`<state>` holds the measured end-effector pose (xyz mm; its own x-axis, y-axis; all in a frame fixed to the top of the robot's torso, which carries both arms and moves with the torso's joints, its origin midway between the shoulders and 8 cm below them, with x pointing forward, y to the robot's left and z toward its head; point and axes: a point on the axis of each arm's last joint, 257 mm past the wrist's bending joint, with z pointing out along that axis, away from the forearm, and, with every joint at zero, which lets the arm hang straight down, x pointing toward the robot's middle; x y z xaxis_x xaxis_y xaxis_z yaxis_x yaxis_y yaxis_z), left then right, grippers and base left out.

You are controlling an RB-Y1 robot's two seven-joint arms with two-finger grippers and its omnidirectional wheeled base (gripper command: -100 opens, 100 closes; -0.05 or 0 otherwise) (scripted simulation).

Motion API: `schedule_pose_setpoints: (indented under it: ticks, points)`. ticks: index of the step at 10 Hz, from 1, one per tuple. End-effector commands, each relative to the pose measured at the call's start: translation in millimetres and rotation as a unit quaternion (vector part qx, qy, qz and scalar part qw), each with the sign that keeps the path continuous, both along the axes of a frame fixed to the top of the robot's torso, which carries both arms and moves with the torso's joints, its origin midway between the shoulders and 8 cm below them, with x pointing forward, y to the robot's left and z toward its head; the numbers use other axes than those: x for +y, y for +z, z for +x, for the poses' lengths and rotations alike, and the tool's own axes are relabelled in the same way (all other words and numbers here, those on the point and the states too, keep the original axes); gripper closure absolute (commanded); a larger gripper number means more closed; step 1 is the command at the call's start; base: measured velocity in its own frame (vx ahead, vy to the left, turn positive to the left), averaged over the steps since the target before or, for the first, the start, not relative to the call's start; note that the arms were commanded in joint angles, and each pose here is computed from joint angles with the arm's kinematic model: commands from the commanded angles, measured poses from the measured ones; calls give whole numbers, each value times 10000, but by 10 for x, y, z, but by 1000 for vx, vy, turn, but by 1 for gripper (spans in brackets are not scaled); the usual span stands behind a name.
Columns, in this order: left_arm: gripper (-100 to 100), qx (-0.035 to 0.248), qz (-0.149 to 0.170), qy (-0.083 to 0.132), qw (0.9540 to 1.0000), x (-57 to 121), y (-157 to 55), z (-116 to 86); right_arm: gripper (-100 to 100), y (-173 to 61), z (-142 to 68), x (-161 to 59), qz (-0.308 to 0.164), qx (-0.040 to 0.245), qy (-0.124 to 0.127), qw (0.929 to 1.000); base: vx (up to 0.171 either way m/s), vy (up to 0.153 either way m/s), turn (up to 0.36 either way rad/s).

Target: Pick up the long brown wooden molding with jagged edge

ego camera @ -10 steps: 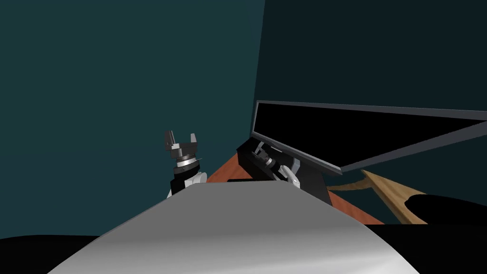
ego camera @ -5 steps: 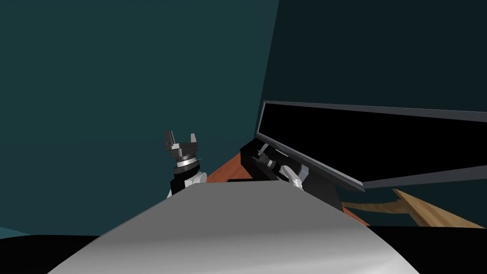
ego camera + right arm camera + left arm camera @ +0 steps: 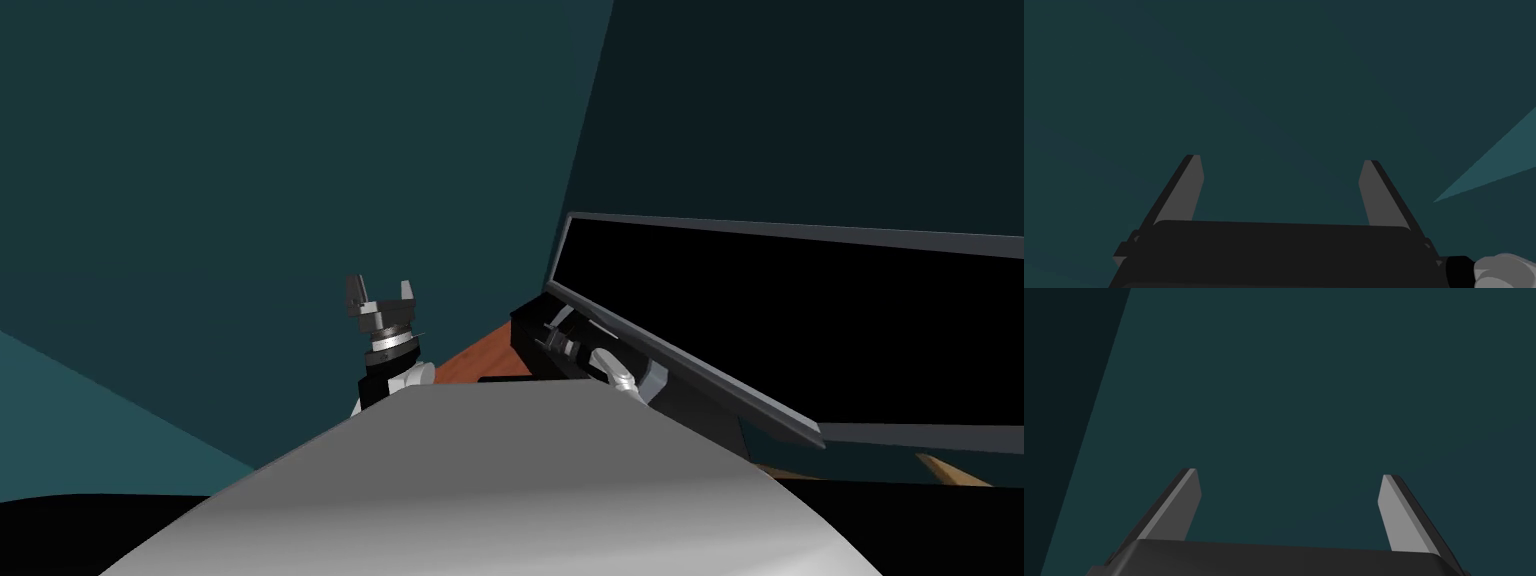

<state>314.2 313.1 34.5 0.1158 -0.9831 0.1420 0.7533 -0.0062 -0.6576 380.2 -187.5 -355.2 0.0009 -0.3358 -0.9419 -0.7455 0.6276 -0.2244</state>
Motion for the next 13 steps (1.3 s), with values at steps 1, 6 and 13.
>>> schedule_pose_setpoints:
  ticks: [1,6,13]
  points:
    - [0,0,0,0,10000,0,0,0,-100,-150,-43,-95,-134,123,-12,9998,0,0,0]
    - [0,0,0,0,10000,0,0,0,-100,-854,-302,-637,-1487,489,409,9868,2,-29,240]
    - [0,0,0,0,10000,0,0,0,-100,-1515,-778,-1369,-2793,1092,915,9496,10,-36,216]
